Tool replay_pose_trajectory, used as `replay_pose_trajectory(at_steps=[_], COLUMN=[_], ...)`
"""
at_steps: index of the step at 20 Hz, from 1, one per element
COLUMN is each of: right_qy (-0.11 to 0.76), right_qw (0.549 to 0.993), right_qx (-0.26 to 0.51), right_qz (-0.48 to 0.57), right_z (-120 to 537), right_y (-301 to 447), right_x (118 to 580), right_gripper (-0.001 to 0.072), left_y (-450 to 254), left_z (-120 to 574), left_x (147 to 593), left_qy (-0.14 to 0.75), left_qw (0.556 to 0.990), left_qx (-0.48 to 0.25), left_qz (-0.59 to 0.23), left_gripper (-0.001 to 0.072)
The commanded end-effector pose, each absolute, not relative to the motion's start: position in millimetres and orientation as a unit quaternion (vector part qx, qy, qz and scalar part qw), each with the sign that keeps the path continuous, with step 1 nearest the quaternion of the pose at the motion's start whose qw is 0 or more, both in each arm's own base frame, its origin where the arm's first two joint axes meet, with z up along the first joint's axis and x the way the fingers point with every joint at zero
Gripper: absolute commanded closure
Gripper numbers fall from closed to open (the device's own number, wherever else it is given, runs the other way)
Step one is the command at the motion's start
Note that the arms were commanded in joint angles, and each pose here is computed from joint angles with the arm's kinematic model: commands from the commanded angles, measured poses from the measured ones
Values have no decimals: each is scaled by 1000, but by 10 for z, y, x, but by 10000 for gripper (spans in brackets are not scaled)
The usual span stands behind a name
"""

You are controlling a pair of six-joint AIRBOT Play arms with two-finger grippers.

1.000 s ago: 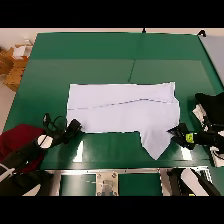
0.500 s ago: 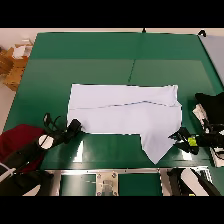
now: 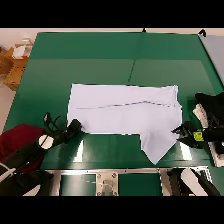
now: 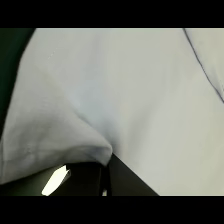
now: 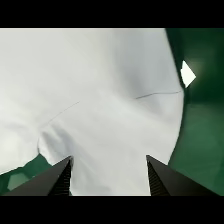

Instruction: Fold the shirts.

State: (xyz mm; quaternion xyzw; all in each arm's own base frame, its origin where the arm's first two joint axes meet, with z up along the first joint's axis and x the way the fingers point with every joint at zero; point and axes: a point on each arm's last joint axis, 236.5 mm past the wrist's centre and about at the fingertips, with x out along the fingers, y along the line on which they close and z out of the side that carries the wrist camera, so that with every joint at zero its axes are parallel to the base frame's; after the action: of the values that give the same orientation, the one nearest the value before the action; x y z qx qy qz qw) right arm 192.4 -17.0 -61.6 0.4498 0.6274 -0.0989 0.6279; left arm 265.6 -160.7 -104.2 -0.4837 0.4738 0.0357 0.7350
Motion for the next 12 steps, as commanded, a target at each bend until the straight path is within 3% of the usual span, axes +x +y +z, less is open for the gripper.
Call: replay_pose_trajectory(at_steps=[1, 3, 6, 12], right_qy=[632, 657, 670, 618], right_qw=[628, 612, 597, 602], right_qx=[443, 423, 414, 479], right_qz=[-99, -124, -151, -158], right_z=[-489, -568, -721, -1157], right_y=[-175, -246, -287, -53], right_x=[1887, 1705, 1553, 1657], right_gripper=[197, 234, 233, 232], left_y=[-1609, -1610, -1609, -1609], left_z=[-1038, -1039, -1039, -1039], left_x=[2658, 2656, 2657, 2657], left_qy=[474, 474, 474, 474], left_qw=[735, 735, 735, 735], left_qx=[-483, -483, -484, -483], left_qz=[35, 35, 35, 35], left_gripper=[685, 685, 685, 685])
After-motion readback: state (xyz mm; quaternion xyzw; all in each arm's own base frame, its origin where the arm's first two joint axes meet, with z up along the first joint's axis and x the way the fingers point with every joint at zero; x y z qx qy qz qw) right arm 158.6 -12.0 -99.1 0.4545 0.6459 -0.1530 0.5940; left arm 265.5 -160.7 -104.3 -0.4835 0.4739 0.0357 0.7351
